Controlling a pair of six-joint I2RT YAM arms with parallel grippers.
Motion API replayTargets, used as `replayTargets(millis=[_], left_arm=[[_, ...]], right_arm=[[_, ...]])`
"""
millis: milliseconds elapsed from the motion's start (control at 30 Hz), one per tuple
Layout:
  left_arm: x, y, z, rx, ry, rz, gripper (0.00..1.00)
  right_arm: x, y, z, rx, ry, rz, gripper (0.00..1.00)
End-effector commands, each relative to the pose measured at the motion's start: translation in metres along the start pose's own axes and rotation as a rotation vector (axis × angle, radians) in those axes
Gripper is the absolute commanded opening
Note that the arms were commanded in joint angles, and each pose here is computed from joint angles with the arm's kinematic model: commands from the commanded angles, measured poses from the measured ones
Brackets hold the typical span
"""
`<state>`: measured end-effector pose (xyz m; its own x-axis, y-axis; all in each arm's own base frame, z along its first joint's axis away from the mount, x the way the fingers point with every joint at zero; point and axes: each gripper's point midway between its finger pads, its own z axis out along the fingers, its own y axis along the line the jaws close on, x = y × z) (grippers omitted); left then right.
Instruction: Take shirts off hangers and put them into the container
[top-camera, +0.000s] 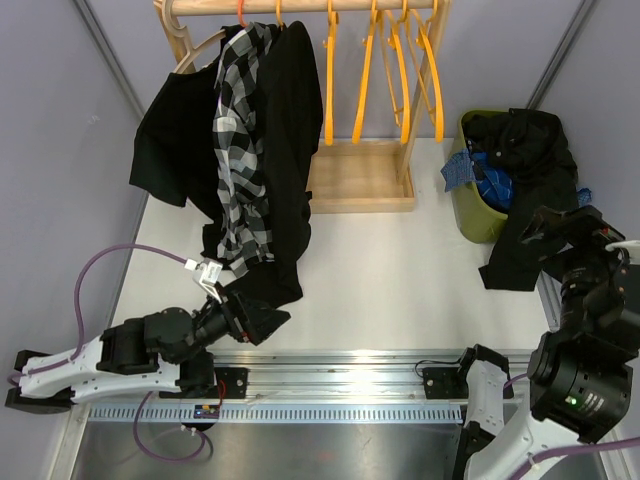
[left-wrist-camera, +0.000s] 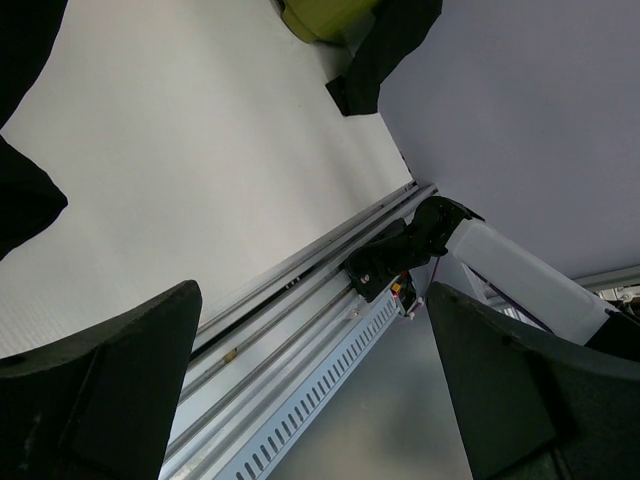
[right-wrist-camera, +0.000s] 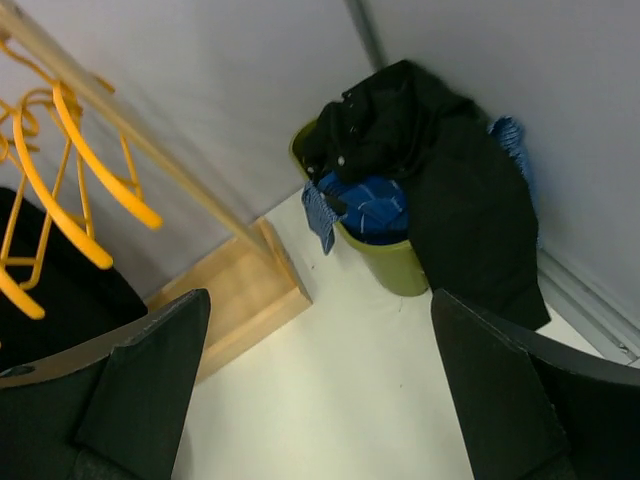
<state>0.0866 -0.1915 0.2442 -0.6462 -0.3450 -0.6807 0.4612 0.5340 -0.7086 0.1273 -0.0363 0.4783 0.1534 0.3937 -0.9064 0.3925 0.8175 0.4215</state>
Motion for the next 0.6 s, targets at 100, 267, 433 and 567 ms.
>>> replayTargets(millis=[100, 267, 433, 567], left_arm=[[0.002, -0.011, 0.008, 0.020, 0.007, -0.007, 0.99], [0.003, -0.014, 0.012, 0.021, 0.012, -0.004, 0.99], [-0.001, -0.019, 0.013, 0.026, 0.004, 0.007, 0.99], [-0.005, -0.026, 0.016, 0.024, 0.010, 0.025, 0.99]], right_arm=[[0.023, 0.036, -0.001, -0.246, 0.104, -0.063, 0.99], [0.026, 0.026, 0.009, -0.207, 0.087, -0.076, 1.00], [0.013, -0.037, 0.027, 0.132, 0.005, -0.109, 0.99], [0.016, -0.071, 0.041, 0.298, -0.013, -0.155, 1.00]])
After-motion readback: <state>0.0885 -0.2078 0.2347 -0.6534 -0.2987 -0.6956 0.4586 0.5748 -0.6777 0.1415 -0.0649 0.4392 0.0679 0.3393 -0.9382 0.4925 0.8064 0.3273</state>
